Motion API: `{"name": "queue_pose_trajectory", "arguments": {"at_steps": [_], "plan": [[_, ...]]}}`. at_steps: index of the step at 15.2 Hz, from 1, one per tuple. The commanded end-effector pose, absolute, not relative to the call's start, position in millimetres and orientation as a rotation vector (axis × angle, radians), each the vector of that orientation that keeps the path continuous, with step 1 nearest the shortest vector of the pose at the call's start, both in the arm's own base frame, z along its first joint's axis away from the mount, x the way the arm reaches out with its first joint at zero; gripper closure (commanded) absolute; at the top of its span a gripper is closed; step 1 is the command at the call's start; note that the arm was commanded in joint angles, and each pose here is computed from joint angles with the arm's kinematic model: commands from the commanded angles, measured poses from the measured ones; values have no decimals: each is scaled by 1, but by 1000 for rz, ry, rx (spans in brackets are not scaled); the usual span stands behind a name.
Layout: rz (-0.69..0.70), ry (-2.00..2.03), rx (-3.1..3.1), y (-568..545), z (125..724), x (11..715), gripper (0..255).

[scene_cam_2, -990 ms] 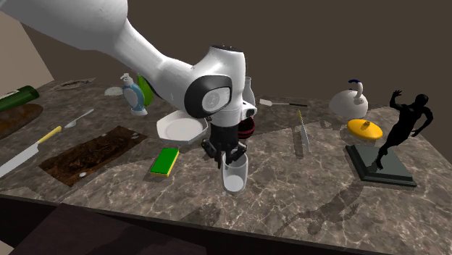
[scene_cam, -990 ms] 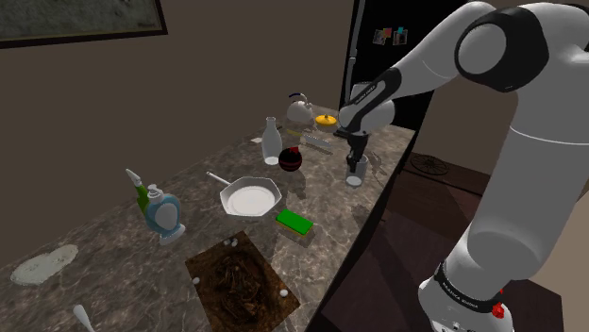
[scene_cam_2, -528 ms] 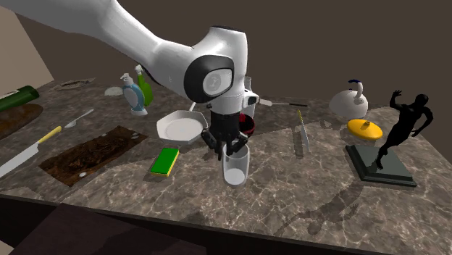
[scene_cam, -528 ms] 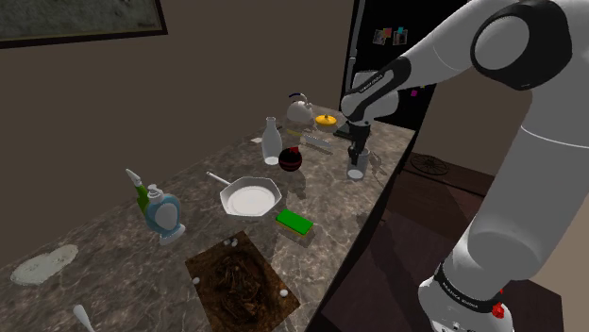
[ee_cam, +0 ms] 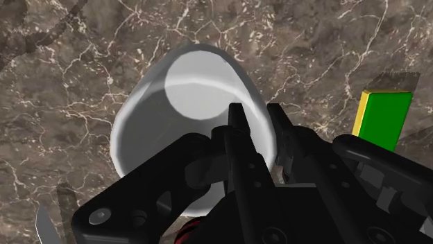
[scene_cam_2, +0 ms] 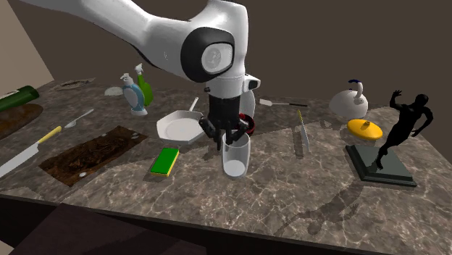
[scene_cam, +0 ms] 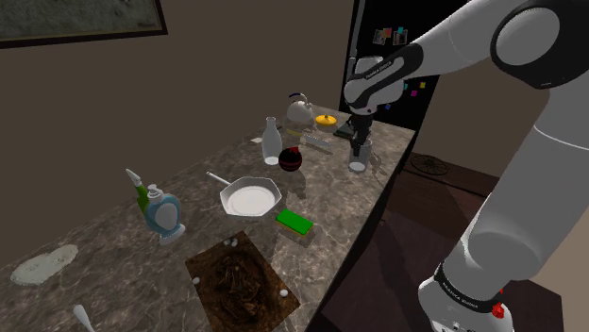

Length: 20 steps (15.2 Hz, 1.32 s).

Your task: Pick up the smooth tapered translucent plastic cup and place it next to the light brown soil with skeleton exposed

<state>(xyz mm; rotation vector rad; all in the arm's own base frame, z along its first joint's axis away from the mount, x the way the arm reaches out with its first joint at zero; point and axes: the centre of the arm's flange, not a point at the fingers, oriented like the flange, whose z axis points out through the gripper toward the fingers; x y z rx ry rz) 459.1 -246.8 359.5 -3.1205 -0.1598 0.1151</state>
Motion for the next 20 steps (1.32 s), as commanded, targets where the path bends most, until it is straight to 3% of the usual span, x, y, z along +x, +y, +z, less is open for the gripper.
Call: {"name": "queue_pose_trajectory", "arguments": {"at_steps": [1,13,20], "plan": [[115,-160,-3120,-247,370,459,255],[115,-160,-3121,-247,429,459,255],[115,-160,-3120,-160,429,430,255]]}}
